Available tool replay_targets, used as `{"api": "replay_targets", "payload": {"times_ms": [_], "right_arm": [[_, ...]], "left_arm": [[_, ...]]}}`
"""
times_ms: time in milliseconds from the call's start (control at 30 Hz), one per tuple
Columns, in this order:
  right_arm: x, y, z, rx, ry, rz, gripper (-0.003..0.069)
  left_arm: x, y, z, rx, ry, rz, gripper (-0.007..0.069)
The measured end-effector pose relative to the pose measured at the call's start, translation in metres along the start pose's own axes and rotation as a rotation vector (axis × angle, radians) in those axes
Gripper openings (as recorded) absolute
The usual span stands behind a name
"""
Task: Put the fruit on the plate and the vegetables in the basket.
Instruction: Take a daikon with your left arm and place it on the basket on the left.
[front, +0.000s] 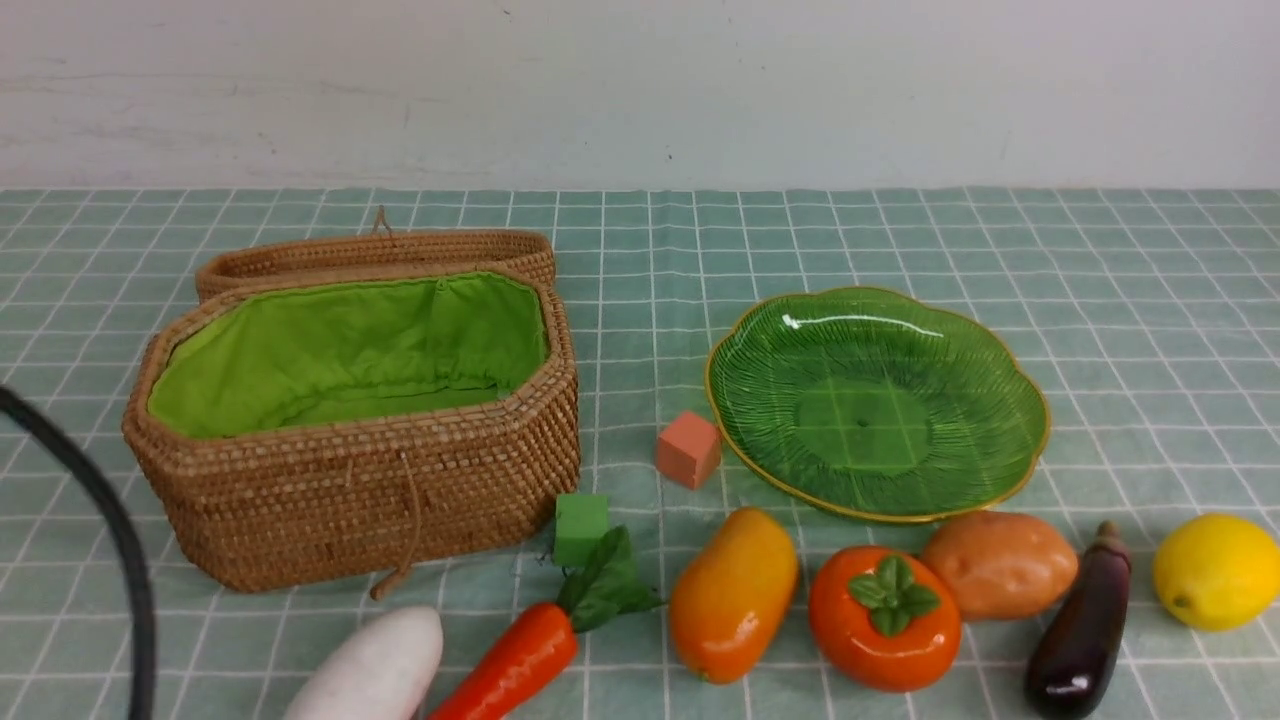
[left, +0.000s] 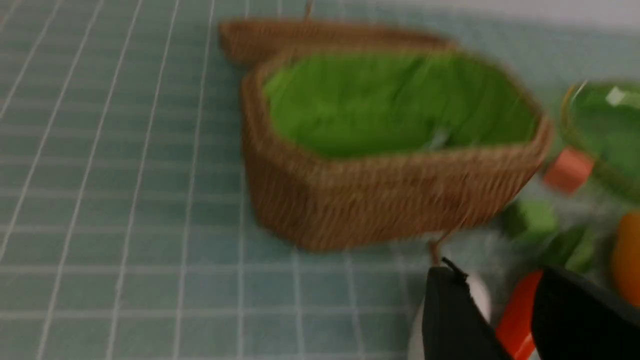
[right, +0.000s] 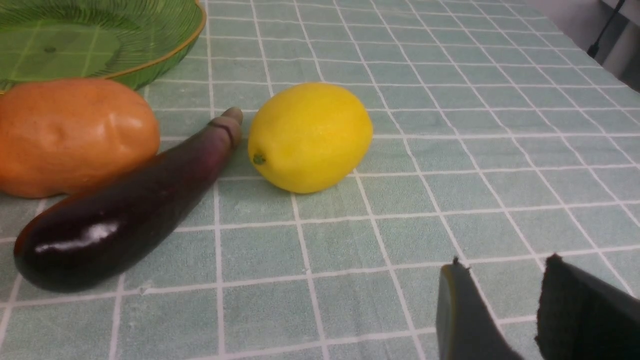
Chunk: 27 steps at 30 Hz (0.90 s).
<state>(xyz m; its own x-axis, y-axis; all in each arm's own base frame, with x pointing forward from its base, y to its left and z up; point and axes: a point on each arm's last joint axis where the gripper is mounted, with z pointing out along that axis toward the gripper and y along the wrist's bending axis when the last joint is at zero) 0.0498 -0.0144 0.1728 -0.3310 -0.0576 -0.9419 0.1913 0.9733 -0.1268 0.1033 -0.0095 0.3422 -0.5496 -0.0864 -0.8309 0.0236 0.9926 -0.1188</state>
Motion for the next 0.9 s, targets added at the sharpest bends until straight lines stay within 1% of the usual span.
{"api": "replay_targets", "payload": {"times_ms": [33,67,167,233,267,300,400,433,500,533,600,633,733,900], "right_arm": [[0.000,0.000,0.000,0.000,0.000,0.000,0.0242],[0.000,0.000,0.000,0.000,0.000,0.000,0.0242],[0.000,0.000,0.000,0.000,0.000,0.000,0.0242],[0.000,0.000,0.000,0.000,0.000,0.000,0.0242],[0.000,0.000,0.000,0.000,0.000,0.000,0.0242],[0.000,0.000,0.000,0.000,0.000,0.000,0.0242],[0.000,0.000,0.000,0.000,0.000,0.000,0.0242],[0.000,0.000,0.000,0.000,0.000,0.000,0.0242],[0.000,0.000,0.000,0.000,0.000,0.000,0.0242],[0.000,0.000,0.000,0.000,0.000,0.000,0.0242],[0.000,0.000,0.000,0.000,0.000,0.000,0.0242],[0.000,0.000,0.000,0.000,0.000,0.000,0.0242],[0.000,0.000,0.000,0.000,0.000,0.000,0.0242],[0.000,0.000,0.000,0.000,0.000,0.000,0.0242]], "left_arm": [[0.000,-0.001,0.014,-0.002,0.071,0.021,0.0239],[0.000,-0.001,0.016,0.000,0.078,0.024,0.0239],[0.003,-0.014,0.038,0.063,0.203,0.075,0.0239],[0.006,-0.018,0.046,0.076,0.261,0.086,0.0242],[0.010,-0.024,0.060,0.085,0.347,0.094,0.0258],[0.011,-0.024,0.061,0.085,0.359,0.096,0.0260],[0.019,-0.036,0.086,0.110,0.477,0.134,0.0331],[0.022,-0.044,0.096,0.135,0.507,0.169,0.0382],[0.024,-0.052,0.105,0.158,0.513,0.203,0.0442],[0.027,-0.057,0.111,0.169,0.524,0.226,0.0492],[0.032,-0.067,0.130,0.175,0.536,0.284,0.0616],[0.035,-0.070,0.138,0.170,0.549,0.296,0.0642],[0.040,-0.072,0.156,0.146,0.563,0.309,0.0667],[0.058,-0.074,0.193,0.093,0.626,0.342,0.0661]]}}
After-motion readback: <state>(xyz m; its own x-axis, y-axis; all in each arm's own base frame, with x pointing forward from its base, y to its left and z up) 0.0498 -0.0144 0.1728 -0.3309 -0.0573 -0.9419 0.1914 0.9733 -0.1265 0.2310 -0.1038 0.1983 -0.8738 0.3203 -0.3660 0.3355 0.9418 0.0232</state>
